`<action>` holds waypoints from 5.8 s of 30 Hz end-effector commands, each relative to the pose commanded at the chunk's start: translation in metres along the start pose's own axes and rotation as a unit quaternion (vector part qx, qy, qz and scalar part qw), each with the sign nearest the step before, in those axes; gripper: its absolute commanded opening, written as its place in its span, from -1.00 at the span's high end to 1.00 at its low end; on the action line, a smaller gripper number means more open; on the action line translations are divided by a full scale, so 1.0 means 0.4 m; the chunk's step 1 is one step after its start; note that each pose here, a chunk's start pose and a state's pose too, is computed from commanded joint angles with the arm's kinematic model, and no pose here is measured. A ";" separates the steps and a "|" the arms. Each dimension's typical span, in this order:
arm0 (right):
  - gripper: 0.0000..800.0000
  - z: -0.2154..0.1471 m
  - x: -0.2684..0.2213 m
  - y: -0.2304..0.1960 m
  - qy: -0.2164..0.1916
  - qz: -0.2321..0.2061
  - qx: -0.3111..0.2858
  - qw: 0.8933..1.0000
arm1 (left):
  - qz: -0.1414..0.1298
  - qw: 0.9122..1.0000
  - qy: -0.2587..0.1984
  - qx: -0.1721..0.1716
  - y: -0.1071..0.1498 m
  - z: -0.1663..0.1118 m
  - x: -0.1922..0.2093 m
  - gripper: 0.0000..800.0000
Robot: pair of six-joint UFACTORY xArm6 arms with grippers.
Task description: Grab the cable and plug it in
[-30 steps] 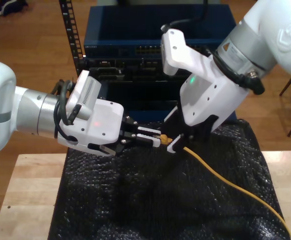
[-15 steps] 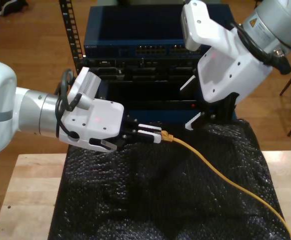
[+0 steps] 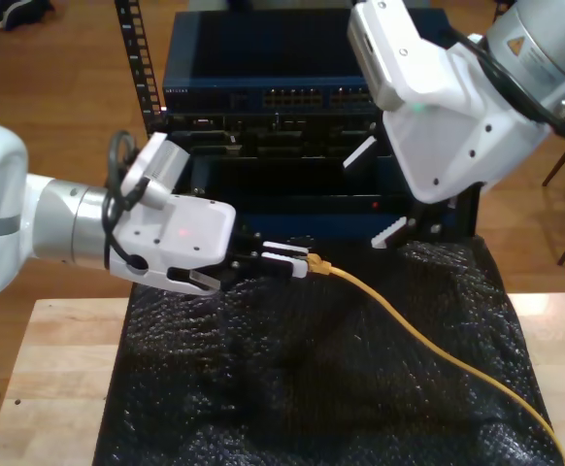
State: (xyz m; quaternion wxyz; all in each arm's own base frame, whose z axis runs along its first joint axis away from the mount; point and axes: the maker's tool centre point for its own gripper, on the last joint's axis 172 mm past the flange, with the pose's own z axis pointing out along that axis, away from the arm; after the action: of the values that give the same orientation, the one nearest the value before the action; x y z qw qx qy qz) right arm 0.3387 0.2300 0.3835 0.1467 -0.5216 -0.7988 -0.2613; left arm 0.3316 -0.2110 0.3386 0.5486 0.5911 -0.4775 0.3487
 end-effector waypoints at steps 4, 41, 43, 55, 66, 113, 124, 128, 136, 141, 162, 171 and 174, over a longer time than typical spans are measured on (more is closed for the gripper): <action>-0.89 -0.013 0.025 -0.031 0.020 -0.054 -0.015 0.998 | 0.000 1.000 0.013 0.002 -0.004 -0.002 0.015 0.94; -0.89 -0.069 0.013 -0.114 0.061 -0.153 -0.139 0.976 | -0.017 0.998 0.062 -0.020 0.003 -0.025 0.045 0.94; -0.89 -0.090 0.031 -0.120 0.057 -0.163 -0.152 0.973 | -0.018 0.997 0.064 -0.025 0.009 -0.025 0.047 0.94; -0.89 -0.105 0.049 -0.116 0.064 -0.159 -0.196 0.966 | -0.025 0.995 0.083 -0.049 0.026 -0.024 0.058 0.95; -0.88 -0.106 0.040 -0.062 0.080 -0.133 -0.224 0.962 | -0.062 0.984 0.136 -0.099 0.043 -0.021 0.068 0.94; -0.55 0.046 0.119 -0.009 0.095 -0.150 -0.228 0.957 | -0.137 0.956 0.194 -0.173 0.082 -0.041 0.104 0.94; -0.42 0.052 0.143 -0.015 0.102 -0.157 -0.223 0.957 | -0.177 0.945 0.196 -0.194 0.087 -0.047 0.103 0.93; -0.34 0.052 0.147 -0.017 0.104 -0.157 -0.223 0.956 | -0.179 0.944 0.197 -0.195 0.084 -0.047 0.101 0.92; -0.10 0.051 0.148 -0.018 0.104 -0.156 -0.224 0.956 | -0.179 0.942 0.199 -0.202 0.092 -0.050 0.105 0.92; 0.05 0.047 0.150 -0.017 0.105 -0.155 -0.225 0.956 | -0.184 0.941 0.199 -0.204 0.092 -0.050 0.104 0.92; 0.42 0.037 0.145 -0.003 0.104 -0.147 -0.238 0.955 | -0.191 0.939 0.198 -0.206 0.092 -0.050 0.102 0.92; 0.44 0.038 0.147 -0.004 0.104 -0.148 -0.237 0.955 | -0.191 0.939 0.198 -0.207 0.093 -0.050 0.103 0.92; 0.44 0.043 0.159 -0.010 0.108 -0.152 -0.233 0.954 | -0.192 0.938 0.199 -0.208 0.094 -0.051 0.105 0.92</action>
State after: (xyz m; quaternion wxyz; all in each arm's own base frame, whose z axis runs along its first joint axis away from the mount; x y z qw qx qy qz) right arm 0.3096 0.2868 0.4004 0.0649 -0.3822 -0.7649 -0.5144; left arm 0.3107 -0.1965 0.3929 0.7995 0.4626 -0.2981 0.2406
